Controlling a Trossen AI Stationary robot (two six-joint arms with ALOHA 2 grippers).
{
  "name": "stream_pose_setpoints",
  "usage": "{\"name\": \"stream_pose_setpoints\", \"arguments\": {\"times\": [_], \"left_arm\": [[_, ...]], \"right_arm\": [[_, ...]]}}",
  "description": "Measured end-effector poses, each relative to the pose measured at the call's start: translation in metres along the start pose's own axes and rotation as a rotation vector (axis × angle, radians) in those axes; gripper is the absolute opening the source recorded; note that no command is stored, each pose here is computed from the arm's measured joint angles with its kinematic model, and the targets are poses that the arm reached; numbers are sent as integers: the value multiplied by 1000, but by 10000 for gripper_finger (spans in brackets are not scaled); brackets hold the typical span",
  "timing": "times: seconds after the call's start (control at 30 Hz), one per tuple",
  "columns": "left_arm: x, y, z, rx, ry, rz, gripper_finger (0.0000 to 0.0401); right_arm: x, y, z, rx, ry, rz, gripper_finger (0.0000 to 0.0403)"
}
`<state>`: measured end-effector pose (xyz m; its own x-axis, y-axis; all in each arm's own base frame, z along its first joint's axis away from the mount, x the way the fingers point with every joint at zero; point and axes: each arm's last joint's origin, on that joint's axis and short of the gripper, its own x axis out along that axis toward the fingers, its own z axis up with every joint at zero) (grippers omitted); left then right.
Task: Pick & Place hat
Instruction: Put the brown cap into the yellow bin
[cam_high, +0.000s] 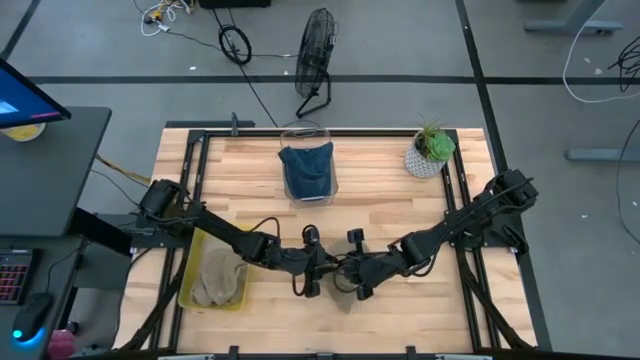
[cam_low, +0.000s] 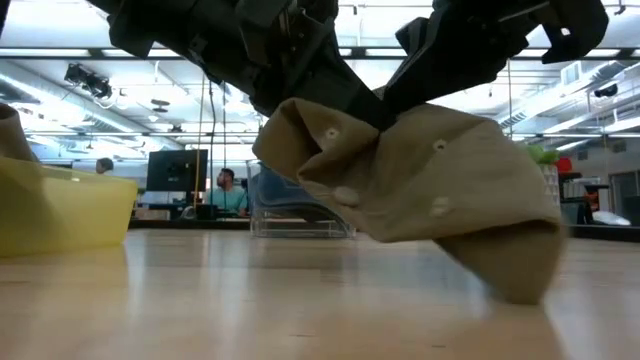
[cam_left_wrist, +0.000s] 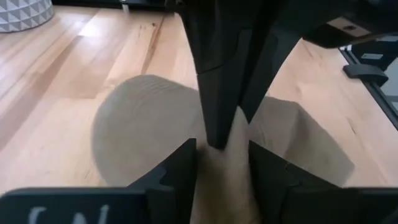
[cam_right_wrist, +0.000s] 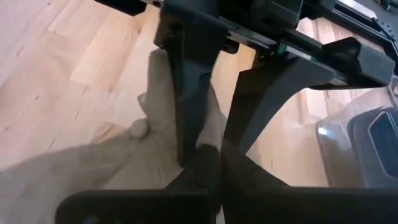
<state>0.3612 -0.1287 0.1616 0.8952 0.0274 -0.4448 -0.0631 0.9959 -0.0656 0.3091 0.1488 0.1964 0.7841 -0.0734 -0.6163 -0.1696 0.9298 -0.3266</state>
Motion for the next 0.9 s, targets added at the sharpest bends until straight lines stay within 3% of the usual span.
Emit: {"name": "stream_pose_setpoints", "arguments": {"times": [0.27,0.53,0.7,0.9], "left_arm": [[0,1,-4,15,29,5,16],[-6,-1,-3,18,33,53,9],[-44,-6,22,11,7,127,10],[-118,-6,47,-21,19,220,8]], "right_arm": [[-1,2,-3,89,26,-4,24],[-5,8,-4,130,34,-22,99],[-10,16,-4,185,31,-37,137],[-15,26,-10,229,74,-29,156]]}}
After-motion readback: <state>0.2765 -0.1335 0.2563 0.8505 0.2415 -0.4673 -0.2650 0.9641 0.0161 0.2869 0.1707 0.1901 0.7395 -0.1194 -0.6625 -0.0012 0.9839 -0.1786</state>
